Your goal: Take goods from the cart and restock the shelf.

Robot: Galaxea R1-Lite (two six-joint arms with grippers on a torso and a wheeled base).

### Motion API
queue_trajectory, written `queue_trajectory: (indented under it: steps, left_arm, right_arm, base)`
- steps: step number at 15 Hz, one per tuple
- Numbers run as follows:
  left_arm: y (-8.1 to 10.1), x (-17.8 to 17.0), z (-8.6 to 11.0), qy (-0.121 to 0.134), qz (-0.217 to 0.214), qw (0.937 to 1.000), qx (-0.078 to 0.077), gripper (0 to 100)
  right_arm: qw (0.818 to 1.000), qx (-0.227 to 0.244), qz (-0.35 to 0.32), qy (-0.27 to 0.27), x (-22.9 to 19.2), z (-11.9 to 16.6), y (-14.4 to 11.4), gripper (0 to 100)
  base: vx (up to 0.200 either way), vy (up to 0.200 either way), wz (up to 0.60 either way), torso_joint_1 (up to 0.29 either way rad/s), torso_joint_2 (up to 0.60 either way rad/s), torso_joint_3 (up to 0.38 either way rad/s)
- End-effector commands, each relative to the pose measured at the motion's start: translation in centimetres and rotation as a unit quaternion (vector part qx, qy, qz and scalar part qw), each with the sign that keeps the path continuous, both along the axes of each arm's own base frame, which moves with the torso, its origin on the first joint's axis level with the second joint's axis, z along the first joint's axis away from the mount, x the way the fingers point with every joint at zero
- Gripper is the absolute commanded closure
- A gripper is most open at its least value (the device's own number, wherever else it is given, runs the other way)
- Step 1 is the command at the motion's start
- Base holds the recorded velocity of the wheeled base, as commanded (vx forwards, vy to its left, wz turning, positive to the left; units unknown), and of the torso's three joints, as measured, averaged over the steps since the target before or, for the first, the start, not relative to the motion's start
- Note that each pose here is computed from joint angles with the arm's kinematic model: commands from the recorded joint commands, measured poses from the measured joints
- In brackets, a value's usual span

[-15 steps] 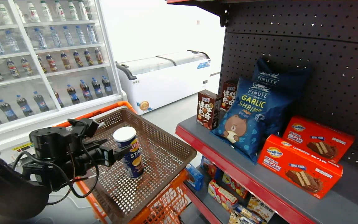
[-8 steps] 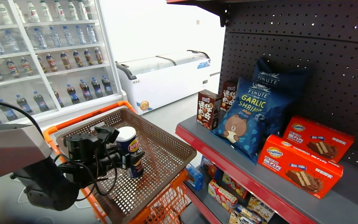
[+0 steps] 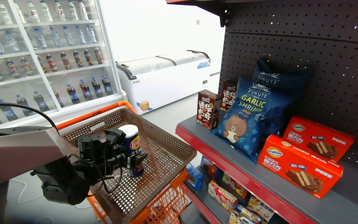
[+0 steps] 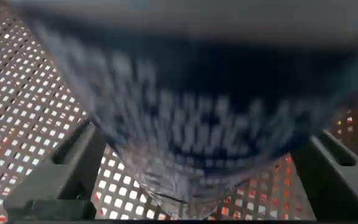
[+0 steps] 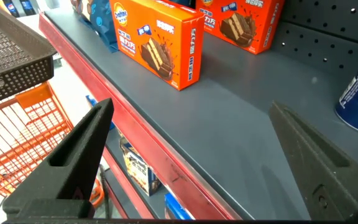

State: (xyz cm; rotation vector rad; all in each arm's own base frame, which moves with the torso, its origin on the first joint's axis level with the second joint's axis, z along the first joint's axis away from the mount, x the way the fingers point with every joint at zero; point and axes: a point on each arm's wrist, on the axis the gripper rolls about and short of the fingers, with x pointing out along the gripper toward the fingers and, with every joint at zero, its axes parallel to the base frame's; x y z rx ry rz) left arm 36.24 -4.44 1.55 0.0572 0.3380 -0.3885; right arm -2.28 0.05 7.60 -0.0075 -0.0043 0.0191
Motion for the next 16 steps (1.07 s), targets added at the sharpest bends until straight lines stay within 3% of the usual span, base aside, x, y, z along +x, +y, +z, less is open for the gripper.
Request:
queue_trajectory:
  steps: [1,4,6,9,10,11,13,14,16]
  left_arm:
    - [-0.1,0.6,-0.2,-0.004,-0.002,1.0,-0.001,100]
    - [-0.4,1.0,-0.3,-0.006,0.0,1.0,0.001,100]
    - [-0.6,0.8,0.6,-0.022,0.001,0.9998,0.001,100]
    - [-0.9,0.1,4.0,-0.076,0.01,0.9971,-0.002,100]
    - [-0.9,-0.3,5.8,-0.097,0.011,0.9952,-0.005,100]
    - [-1.1,-1.5,9.1,-0.126,0.01,0.9919,-0.016,100]
    - [-0.7,-4.3,13.4,-0.122,0.014,0.9923,-0.016,100]
    - [-0.2,-6.4,15.1,-0.105,0.017,0.9942,-0.012,100]
    - [0.5,-11.2,16.7,-0.06,0.022,0.9979,-0.006,100]
  right_arm:
    - [1.0,0.0,0.0,0.0,0.0,0.0,0.0,0]
    - [1.0,0.0,0.0,0.0,0.0,0.0,0.0,0]
    - [1.0,0.0,0.0,0.0,0.0,0.0,0.0,0]
    - [1.0,0.0,0.0,-0.001,0.0,0.0,0.0,0]
    - [1.0,0.0,0.0,0.0,0.0,0.0,0.0,0]
    - [1.0,0.0,0.0,0.0,0.0,0.0,0.0,0]
    - [1.0,0.0,0.0,-0.001,0.0,0.0,0.0,0]
    - [1.0,0.0,0.0,0.0,0.0,0.0,0.0,0]
    - [1.0,0.0,0.0,-0.001,0.0,0.0,0.0,0]
  base:
    - [0.0,0.0,0.0,0.0,0.0,0.0]
    - [0.0,0.0,0.0,0.0,0.0,0.0]
    - [0.0,0.0,0.0,0.0,0.0,0.0]
    - [0.0,0.0,0.0,0.0,0.0,0.0]
    - [0.0,0.0,0.0,0.0,0.0,0.0]
    - [0.0,0.0,0.0,0.0,0.0,0.0]
    - [0.0,0.0,0.0,0.0,0.0,0.0]
    - [0.0,0.0,0.0,0.0,0.0,0.0]
    - [0.0,0.0,0.0,0.0,0.0,0.0]
